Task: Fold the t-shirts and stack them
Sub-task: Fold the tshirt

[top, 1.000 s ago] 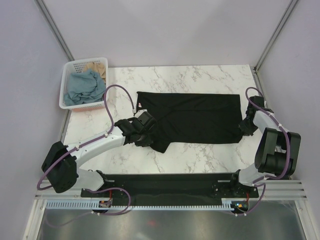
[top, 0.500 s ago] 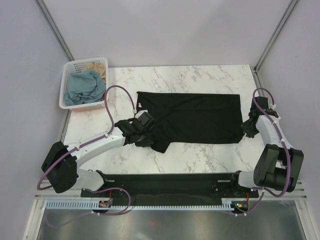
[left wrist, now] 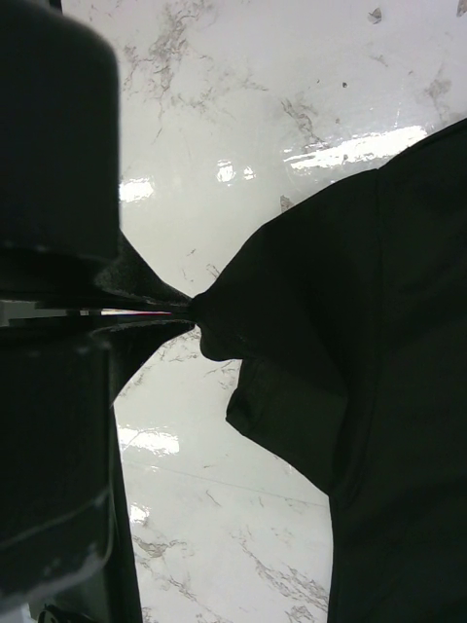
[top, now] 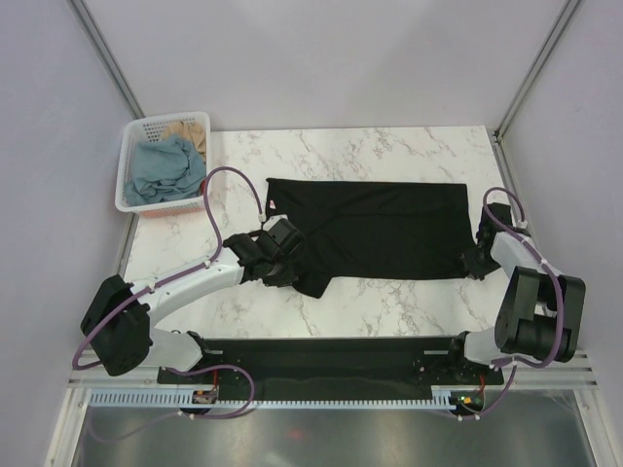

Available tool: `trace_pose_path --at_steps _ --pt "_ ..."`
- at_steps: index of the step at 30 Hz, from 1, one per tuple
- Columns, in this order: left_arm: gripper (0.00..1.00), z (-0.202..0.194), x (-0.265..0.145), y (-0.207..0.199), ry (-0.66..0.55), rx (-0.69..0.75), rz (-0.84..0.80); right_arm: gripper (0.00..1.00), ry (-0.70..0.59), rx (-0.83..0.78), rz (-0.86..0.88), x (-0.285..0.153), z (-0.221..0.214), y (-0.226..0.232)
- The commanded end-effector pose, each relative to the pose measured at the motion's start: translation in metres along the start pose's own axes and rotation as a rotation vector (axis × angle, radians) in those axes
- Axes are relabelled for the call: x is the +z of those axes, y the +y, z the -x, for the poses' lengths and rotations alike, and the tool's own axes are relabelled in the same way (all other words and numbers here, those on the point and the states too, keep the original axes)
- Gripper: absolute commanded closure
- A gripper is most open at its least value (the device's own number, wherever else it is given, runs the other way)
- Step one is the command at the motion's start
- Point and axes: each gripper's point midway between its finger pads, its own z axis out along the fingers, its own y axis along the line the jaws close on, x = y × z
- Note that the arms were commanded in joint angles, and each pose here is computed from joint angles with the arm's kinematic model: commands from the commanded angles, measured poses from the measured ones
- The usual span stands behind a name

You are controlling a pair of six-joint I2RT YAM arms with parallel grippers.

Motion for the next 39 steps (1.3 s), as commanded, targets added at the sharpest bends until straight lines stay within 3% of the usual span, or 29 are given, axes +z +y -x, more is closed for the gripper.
trace_pose_path --at_steps 1,6,9,10,21,30,33,34,35,39 --pt "0.98 0.008 -0.007 -0.006 -0.042 0.020 -0.035 0.71 -0.067 0.016 0.020 0.012 0.014 0.011" --pt "0.98 0.009 -0.006 -0.004 -0.048 0.019 -0.025 0.74 -0.088 -0.014 -0.014 0.023 0.018 0.008" --pt "0.98 0.012 -0.007 -0.003 -0.061 0.018 -0.021 0.88 -0.114 -0.048 -0.011 0.020 0.021 0.006" --pt "0.98 0.014 -0.008 -0.003 -0.066 0.014 -0.022 1.00 -0.122 -0.064 -0.014 0.018 0.022 0.005" --pt "0.98 0.017 -0.010 0.000 -0.085 0.023 -0.007 1.00 -0.178 -0.180 -0.143 -0.028 0.035 -0.027" --pt "0.98 0.018 -0.013 0.002 -0.091 0.022 -0.001 1.00 -0.154 -0.222 -0.225 -0.015 0.023 -0.044" --pt "0.98 0.017 -0.012 0.000 -0.079 0.023 -0.008 0.92 -0.168 -0.235 -0.259 -0.012 0.028 -0.046" --pt "0.98 0.016 -0.013 -0.002 -0.075 0.022 -0.014 0.79 -0.177 -0.235 -0.262 -0.013 0.031 -0.044" --pt "0.98 0.017 -0.014 -0.002 -0.078 0.023 -0.019 0.75 -0.192 -0.230 -0.261 -0.017 0.037 -0.041" --pt "0.98 0.016 -0.016 -0.003 -0.072 0.034 -0.033 0.65 -0.234 -0.172 -0.245 -0.035 0.051 -0.033"
